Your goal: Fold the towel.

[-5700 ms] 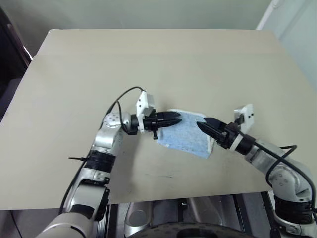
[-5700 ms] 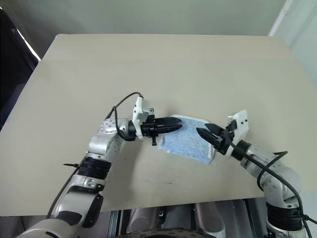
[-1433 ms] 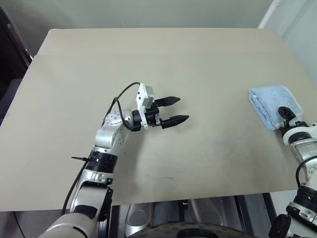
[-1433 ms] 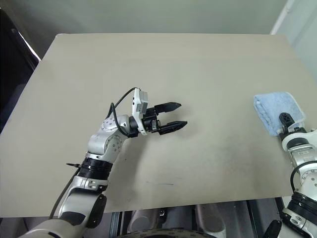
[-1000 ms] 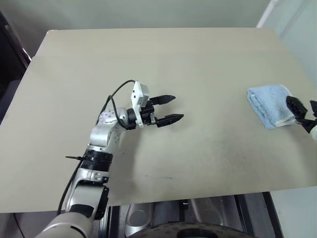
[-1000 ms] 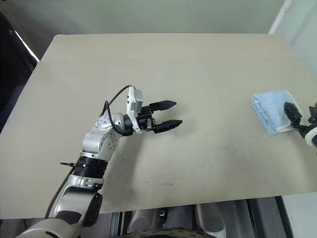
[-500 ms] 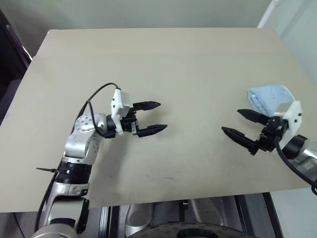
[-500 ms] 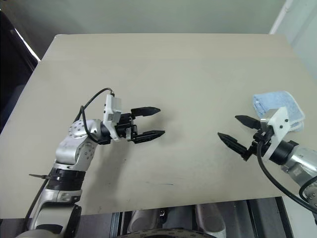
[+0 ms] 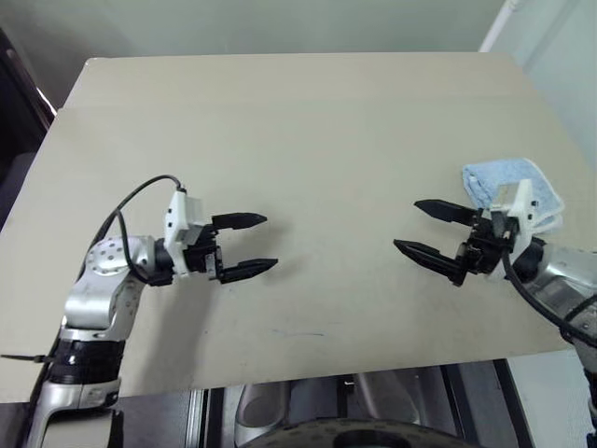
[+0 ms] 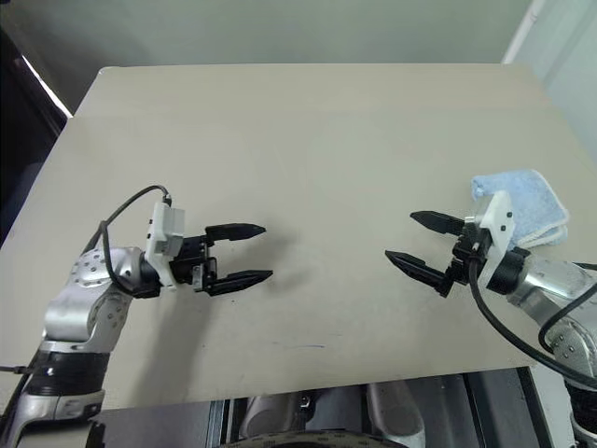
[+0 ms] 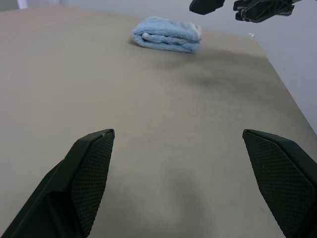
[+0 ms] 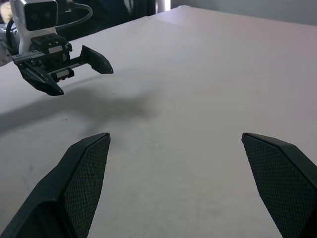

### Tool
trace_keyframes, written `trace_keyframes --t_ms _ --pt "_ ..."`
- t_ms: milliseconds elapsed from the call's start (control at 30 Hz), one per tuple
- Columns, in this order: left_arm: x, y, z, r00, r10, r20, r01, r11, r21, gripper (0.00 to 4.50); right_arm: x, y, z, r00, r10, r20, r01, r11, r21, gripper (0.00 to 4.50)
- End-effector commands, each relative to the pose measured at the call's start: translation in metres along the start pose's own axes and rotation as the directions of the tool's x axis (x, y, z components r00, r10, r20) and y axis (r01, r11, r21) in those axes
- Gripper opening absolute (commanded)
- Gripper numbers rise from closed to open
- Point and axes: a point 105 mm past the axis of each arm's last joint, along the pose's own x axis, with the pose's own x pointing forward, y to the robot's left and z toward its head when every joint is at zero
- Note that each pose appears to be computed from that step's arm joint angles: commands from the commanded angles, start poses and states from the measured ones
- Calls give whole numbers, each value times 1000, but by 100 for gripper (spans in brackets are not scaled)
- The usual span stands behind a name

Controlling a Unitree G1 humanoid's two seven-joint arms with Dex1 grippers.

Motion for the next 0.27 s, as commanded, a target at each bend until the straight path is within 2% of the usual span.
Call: trace_keyframes --t_ms 33,267 --pt "-4 -4 11 1000 8 10 -9 999 38 450 3 1 8 999 33 31 -32 999 -43 449" --pt "-1 -2 6 1000 21 -14 -20 998 54 450 10 -1 3 999 51 17 -50 997 -60 449"
